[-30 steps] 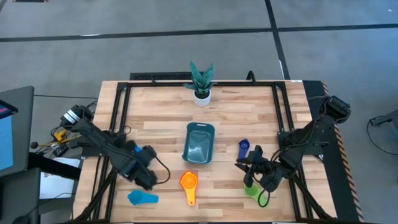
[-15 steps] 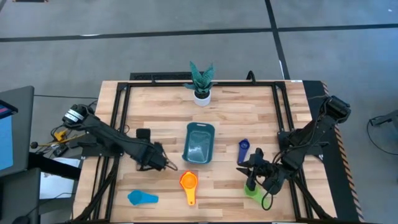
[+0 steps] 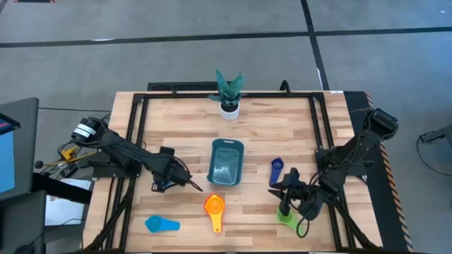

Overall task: Nest measuring cups in basket
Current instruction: Remove the yellow measuring cup from the stacked measuring cup

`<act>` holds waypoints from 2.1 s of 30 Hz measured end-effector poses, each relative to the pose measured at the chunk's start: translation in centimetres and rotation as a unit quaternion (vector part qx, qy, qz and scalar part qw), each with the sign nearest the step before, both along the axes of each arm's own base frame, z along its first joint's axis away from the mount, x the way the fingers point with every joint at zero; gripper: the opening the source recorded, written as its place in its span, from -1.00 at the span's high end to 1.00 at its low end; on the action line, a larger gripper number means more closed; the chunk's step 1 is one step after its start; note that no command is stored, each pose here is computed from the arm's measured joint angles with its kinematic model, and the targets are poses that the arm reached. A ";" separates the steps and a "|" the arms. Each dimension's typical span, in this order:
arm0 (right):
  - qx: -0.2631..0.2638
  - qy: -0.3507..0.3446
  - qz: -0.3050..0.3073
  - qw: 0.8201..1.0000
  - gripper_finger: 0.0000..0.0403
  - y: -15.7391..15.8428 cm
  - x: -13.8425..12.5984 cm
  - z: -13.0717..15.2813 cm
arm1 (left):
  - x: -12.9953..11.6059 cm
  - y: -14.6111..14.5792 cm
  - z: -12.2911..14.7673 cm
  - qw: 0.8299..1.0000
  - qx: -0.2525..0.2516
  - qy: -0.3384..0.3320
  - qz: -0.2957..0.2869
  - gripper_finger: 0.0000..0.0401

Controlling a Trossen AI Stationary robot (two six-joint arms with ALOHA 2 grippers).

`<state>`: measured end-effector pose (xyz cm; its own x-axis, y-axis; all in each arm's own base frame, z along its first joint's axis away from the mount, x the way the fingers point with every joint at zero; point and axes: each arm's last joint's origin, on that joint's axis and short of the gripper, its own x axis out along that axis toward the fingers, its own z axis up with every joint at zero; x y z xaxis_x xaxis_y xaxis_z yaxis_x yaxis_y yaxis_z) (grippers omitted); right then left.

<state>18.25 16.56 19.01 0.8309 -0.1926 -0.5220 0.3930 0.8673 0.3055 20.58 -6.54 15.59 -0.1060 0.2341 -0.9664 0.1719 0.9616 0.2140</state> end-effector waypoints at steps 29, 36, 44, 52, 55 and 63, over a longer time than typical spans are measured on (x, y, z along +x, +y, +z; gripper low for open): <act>-0.056 -0.002 -0.048 0.997 0.41 -0.9 -0.5 -0.4 | 7.4 -9.0 10.8 0.662 -0.283 -0.332 0.610 0.98; -0.064 -0.002 -0.069 0.996 0.41 -1.6 0.0 -0.4 | 8.1 -12.2 8.9 0.611 -0.311 -0.284 0.670 0.98; -0.056 0.004 -0.076 0.996 0.41 -2.0 0.4 -0.4 | 9.2 -11.9 8.1 0.575 -0.314 -0.273 0.705 0.98; -0.054 0.004 -0.068 0.996 0.41 -1.7 0.1 -0.4 | 9.4 -11.3 8.0 0.583 -0.310 -0.270 0.700 0.98; -0.053 0.004 -0.068 0.996 0.41 -1.7 0.1 -0.4 | 9.5 -11.3 7.9 0.577 -0.309 -0.272 0.705 0.98; -0.051 0.003 -0.068 0.996 0.41 -1.7 0.2 -0.4 | 9.9 -11.5 6.7 0.581 -0.294 -0.263 0.712 0.98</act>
<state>18.42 14.90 18.60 0.7906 -0.3555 -0.4986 0.5102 0.8326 0.2156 30.43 -18.04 22.26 0.5579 -0.1156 -0.8218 -0.8284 -0.0188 -0.5598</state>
